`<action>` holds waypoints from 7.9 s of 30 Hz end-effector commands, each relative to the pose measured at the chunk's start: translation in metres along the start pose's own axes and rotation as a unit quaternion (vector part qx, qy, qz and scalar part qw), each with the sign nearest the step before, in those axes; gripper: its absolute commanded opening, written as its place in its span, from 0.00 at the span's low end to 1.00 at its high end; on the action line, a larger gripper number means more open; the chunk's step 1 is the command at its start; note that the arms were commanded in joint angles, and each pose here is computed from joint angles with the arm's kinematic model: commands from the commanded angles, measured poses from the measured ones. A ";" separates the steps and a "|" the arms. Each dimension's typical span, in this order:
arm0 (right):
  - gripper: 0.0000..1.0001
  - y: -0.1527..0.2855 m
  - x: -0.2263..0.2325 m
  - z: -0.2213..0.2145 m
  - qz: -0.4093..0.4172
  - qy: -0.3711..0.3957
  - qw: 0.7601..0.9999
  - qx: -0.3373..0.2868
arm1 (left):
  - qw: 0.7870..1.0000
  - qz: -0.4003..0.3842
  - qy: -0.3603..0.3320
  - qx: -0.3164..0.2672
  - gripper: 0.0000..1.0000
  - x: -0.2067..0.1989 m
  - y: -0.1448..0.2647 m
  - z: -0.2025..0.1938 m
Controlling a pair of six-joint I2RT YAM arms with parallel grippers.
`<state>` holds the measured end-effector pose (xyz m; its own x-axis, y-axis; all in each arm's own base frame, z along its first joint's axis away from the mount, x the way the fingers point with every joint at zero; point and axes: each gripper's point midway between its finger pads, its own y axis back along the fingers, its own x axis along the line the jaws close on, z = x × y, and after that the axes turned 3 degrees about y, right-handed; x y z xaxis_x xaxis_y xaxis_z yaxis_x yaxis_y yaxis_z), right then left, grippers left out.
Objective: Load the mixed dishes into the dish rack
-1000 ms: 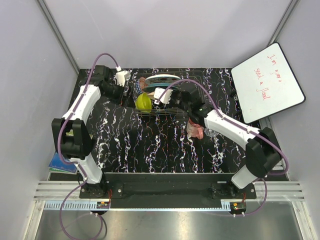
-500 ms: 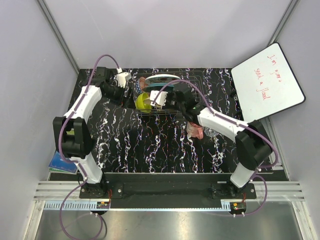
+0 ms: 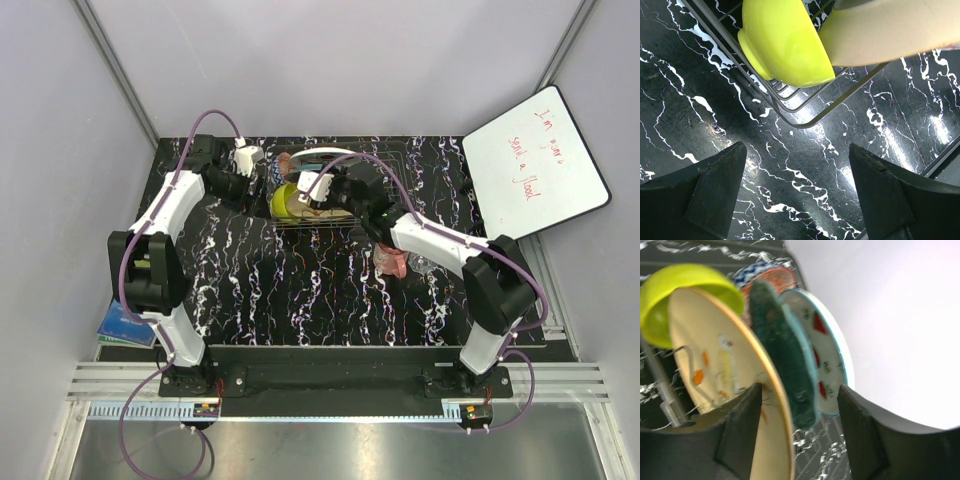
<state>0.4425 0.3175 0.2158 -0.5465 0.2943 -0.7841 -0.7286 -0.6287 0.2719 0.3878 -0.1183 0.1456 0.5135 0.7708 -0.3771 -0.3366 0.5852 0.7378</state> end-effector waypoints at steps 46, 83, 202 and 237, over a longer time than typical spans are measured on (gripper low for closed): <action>0.78 0.160 0.045 -0.048 -0.040 -0.426 0.877 0.217 | 1.000 0.007 -0.003 -0.017 0.85 0.016 -0.017 0.026; 0.81 0.139 0.060 -0.062 -0.037 -0.427 0.871 0.239 | 0.994 -0.060 0.030 -0.081 0.79 -0.020 0.009 0.050; 0.00 0.249 -0.203 0.175 0.108 -0.659 0.438 -0.601 | 0.944 -0.271 -0.021 -0.187 0.99 -0.240 0.114 0.145; 0.00 0.192 -0.190 0.206 0.168 -0.684 0.374 -0.604 | 0.902 -0.349 0.040 -0.253 0.49 -0.299 0.139 0.198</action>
<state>0.3956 0.2877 0.4823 -0.7259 -0.1907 0.6609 -0.5271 -0.4630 -0.7126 0.3693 -0.3078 0.4253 0.5461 0.3108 -0.7780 -0.3752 0.9210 0.1046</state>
